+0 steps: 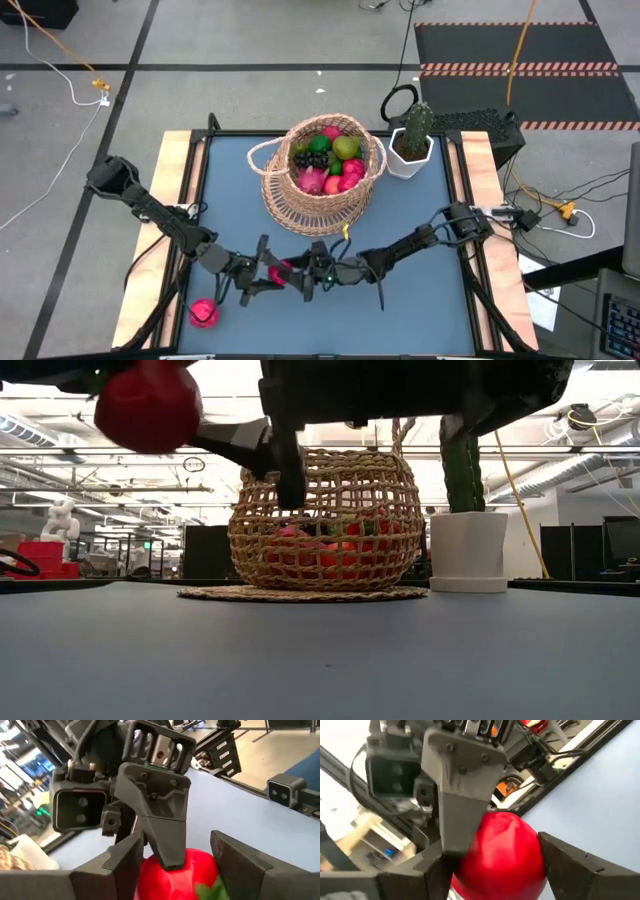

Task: Build produce basket
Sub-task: Put the tomato into the basket

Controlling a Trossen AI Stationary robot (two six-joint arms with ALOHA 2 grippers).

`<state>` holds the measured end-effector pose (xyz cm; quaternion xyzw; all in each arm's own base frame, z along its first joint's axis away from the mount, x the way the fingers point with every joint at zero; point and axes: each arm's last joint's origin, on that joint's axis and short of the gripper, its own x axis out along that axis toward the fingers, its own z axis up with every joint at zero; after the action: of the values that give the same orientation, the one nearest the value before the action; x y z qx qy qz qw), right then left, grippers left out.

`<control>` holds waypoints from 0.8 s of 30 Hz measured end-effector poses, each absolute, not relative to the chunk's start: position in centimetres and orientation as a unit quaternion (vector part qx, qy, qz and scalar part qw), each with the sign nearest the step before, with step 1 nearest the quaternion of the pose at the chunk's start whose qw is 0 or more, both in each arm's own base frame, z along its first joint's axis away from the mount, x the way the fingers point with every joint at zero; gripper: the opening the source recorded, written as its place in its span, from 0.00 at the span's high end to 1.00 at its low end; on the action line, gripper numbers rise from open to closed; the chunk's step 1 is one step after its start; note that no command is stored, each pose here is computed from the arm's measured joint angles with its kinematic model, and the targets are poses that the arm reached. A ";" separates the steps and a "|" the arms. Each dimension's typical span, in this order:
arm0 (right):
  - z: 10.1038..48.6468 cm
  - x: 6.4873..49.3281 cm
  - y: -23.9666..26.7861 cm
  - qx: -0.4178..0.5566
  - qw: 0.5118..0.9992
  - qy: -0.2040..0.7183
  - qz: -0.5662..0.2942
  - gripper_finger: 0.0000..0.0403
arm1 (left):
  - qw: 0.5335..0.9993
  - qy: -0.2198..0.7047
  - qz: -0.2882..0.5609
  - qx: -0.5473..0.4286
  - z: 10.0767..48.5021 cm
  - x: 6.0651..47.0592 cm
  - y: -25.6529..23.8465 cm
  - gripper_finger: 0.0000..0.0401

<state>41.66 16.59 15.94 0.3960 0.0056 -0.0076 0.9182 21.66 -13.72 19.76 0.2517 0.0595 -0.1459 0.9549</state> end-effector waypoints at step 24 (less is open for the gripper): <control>26.7 38.2 10.6 -0.153 0.928 0.074 -0.333 0.38 | 0.983 0.115 0.142 -0.018 20.9 16.9 -12.8 0.17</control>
<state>38.20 10.62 26.75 -0.1534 0.0739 -0.3327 0.9275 16.93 -12.77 20.91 -0.0184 0.1148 0.1418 0.9830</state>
